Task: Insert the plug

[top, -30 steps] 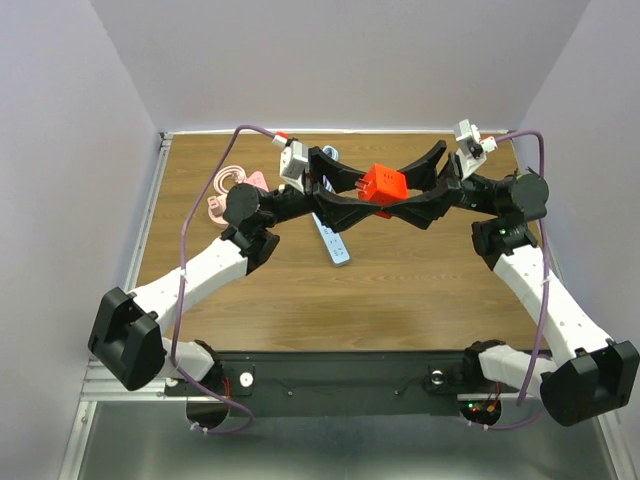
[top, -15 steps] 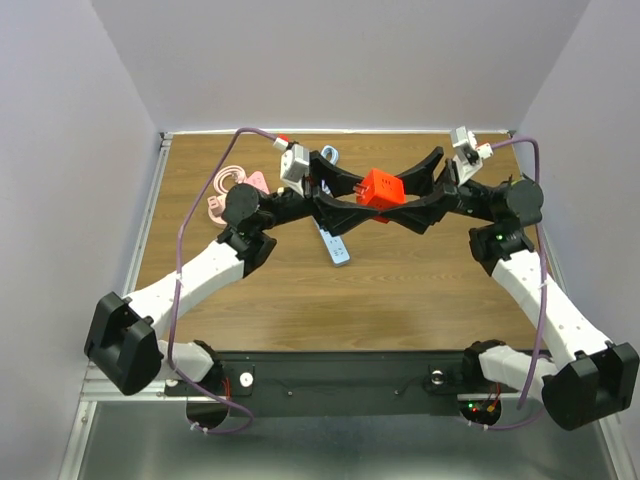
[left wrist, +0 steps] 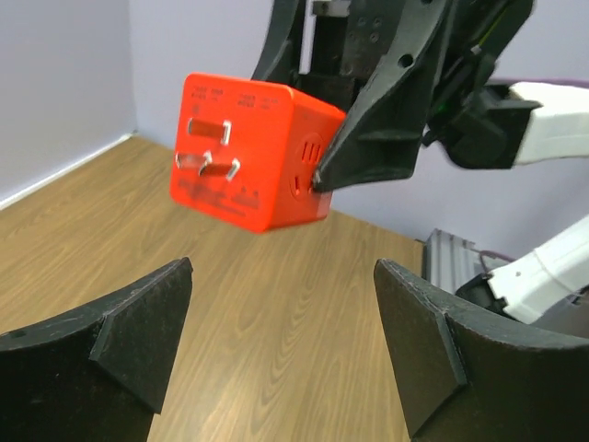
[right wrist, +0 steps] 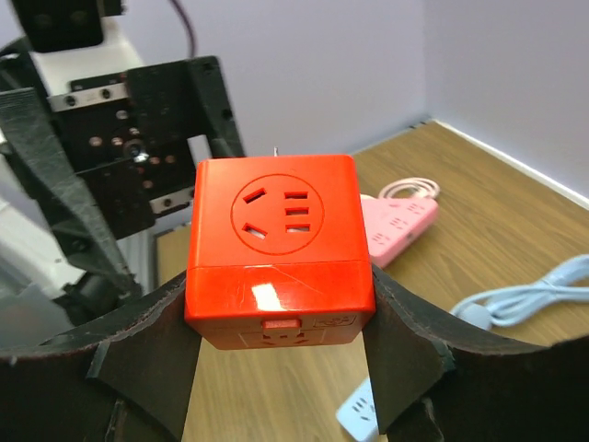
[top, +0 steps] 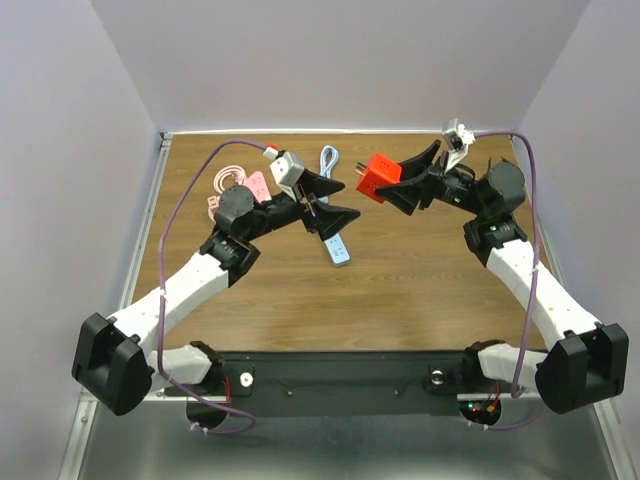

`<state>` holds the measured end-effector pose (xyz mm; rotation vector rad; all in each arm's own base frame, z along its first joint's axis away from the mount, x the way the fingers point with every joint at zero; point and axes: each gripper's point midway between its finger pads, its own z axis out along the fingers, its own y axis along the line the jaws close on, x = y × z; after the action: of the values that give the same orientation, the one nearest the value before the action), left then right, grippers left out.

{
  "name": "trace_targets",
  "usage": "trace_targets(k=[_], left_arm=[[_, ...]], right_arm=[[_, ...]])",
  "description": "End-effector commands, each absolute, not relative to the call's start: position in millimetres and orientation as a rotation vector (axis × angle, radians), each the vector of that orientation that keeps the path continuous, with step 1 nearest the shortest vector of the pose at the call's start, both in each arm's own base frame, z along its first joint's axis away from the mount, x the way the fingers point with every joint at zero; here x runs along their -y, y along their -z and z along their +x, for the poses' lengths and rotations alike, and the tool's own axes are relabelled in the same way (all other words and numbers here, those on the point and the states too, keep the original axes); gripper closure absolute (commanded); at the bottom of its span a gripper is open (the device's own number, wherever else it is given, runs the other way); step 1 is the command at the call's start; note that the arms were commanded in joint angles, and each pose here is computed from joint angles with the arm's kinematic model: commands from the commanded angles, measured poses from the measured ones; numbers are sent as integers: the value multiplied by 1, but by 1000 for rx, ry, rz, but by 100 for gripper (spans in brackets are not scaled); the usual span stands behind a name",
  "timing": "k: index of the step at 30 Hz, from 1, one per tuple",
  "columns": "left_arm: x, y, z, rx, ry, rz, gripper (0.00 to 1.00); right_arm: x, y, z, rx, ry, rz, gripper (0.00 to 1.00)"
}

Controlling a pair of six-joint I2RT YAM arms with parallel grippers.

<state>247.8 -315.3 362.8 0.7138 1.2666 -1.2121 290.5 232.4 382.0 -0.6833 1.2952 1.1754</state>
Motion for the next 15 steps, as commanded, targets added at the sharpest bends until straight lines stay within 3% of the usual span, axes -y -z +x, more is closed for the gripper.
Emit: trace_targets(k=[1, 7, 15], left_arm=[[295, -363, 263, -1282, 1105, 641, 8], [276, -286, 359, -1706, 814, 285, 9], [278, -202, 405, -2003, 647, 116, 10]], right_arm=[[-218, -402, 313, -1282, -978, -652, 100], [-206, -366, 328, -1427, -893, -563, 100], [-193, -339, 339, -1547, -825, -461, 100]])
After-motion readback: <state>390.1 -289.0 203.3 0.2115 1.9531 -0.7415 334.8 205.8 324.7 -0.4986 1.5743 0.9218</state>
